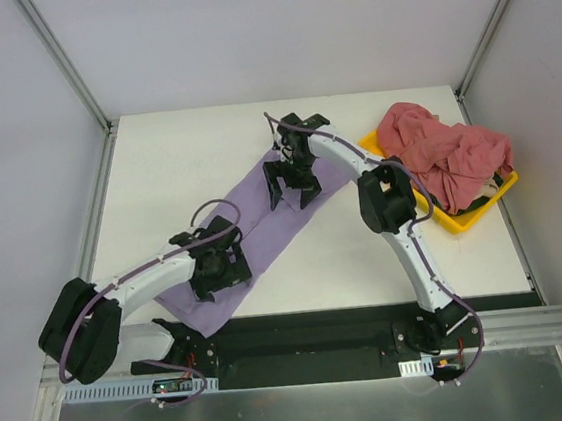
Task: Fold and stack the t-shirts
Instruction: Rotate the tshirt 90 degrees
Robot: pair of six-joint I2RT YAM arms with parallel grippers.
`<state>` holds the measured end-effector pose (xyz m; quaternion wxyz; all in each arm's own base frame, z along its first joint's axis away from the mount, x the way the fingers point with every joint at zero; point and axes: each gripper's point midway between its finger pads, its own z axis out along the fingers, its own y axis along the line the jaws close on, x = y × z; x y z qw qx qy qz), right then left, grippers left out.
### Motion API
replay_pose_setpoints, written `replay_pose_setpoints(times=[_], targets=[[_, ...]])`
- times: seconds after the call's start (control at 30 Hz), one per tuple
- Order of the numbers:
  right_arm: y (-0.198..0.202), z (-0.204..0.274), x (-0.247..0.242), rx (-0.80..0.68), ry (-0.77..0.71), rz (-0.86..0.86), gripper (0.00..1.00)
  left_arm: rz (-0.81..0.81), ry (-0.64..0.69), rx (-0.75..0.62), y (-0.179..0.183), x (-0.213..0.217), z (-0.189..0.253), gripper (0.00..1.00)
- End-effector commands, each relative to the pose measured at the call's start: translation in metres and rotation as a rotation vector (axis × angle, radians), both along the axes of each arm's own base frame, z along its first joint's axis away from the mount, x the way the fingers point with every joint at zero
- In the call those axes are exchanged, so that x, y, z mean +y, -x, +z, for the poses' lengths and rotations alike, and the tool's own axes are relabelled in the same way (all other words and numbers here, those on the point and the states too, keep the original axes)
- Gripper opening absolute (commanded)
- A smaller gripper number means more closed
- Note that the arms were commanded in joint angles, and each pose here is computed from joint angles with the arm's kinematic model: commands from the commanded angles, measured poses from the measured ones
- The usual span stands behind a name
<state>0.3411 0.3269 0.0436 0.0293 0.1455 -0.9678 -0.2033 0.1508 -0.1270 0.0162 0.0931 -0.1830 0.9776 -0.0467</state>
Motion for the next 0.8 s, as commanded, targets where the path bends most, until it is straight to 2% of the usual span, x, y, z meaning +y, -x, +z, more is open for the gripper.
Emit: replay_pose_setpoints(times=[0.0, 0.2, 0.4, 0.57, 0.67, 0.77], targets=[[-0.006, 0.011, -0.002, 0.077, -0.048, 0.004, 0.96, -0.046, 0.112, 0.078, 0.018, -0.052, 0.000, 0.99], [-0.034, 0.011, 0.000, 0.091, -0.145, -0.073, 0.96, -0.189, 0.133, 0.074, 0.006, -0.110, 0.011, 0.99], [-0.066, 0.025, -0.005, -0.012, -0.176, -0.131, 0.96, -0.335, 0.195, 0.030, -0.005, -0.164, 0.028, 0.99], [-0.106, 0.030, -0.013, -0.106, -0.233, -0.200, 0.96, -0.374, 0.212, 0.046, -0.006, -0.179, 0.028, 0.99], [-0.114, 0.033, -0.015, -0.090, -0.282, -0.216, 0.96, -0.411, 0.230, 0.043, -0.006, -0.185, 0.031, 0.99], [-0.112, 0.048, -0.023, -0.117, -0.290, -0.192, 0.96, -0.458, 0.251, -0.035, -0.014, -0.188, 0.052, 0.99]])
